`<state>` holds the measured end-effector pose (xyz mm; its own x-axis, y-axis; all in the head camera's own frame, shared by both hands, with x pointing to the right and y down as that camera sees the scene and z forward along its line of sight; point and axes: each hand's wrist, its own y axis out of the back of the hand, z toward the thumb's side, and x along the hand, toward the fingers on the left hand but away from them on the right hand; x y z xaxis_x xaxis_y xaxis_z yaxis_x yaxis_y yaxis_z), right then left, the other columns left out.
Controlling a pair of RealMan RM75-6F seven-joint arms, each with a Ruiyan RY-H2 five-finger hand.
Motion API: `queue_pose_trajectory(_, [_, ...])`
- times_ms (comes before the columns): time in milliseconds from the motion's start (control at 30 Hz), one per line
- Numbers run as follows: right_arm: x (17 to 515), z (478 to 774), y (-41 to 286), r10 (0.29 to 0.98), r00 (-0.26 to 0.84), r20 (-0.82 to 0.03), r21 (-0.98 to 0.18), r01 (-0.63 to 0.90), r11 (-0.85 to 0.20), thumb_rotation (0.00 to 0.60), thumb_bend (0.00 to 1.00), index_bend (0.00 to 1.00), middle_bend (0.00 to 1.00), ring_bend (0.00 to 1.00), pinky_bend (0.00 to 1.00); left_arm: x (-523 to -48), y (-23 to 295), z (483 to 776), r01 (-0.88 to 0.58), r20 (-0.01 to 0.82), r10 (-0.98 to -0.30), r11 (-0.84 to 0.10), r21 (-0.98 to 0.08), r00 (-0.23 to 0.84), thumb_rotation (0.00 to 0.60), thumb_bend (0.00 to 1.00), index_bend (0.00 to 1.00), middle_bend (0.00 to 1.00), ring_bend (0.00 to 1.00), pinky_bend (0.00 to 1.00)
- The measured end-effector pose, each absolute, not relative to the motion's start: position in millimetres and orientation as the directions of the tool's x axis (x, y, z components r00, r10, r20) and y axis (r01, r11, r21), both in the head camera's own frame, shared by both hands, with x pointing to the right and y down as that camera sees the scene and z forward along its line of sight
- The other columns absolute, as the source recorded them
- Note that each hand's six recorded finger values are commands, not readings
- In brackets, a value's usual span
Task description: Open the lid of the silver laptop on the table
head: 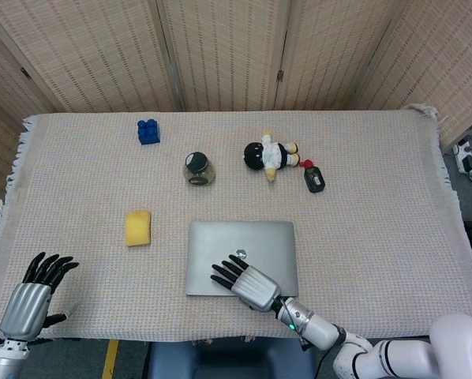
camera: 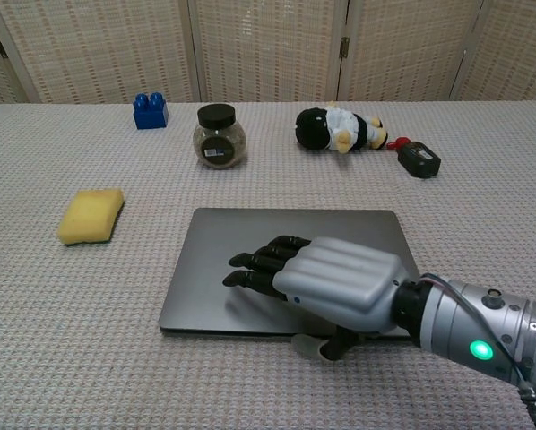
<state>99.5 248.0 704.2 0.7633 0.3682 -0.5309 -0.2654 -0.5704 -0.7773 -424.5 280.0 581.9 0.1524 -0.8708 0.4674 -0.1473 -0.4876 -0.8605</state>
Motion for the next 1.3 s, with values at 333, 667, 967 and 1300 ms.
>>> queue_pose_trajectory(333, [94.9,698.0,238.0,0.397,0.755,-0.523,-0.82,-0.318,-0.476,0.6,0.49,0.0,0.0,0.0,0.0,-416.1,284.8,593.6,-0.25,0.432,-0.875,-0.478,-0.842,0.218,0.6,0.34,0.36,0.3,0.26,0.09])
queue_pose_trajectory(667, [84.6,689.6,220.0,0.436,0.739,-0.514,-0.852,-0.382,-0.357,0.6,0.49,0.0,0.0,0.0,0.0,-392.8,310.6,621.5,-0.288,0.443,-0.822,-0.549,-0.785,0.358,0.6,0.34,0.34,0.3,0.26,0.09])
queue_pose_trajectory(967, [74.4,683.0,198.6,0.467,0.724,-0.508,-0.861,-0.444,-0.247,0.6,0.49,0.0,0.0,0.0,0.0,-348.0,310.7,648.0,-0.235,0.465,-0.715,-0.645,-0.727,0.522,0.6,0.4,0.1,0.12,0.07,0.01])
queue_pose_trajectory(1300, [63.4,678.3,183.5,0.497,0.714,-0.493,-0.863,-0.474,-0.175,0.6,0.49,0.0,0.0,0.0,0.0,-290.2,289.6,670.9,-0.109,0.518,-0.578,-0.727,-0.678,0.631,0.6,0.51,0.0,0.0,0.0,0.0])
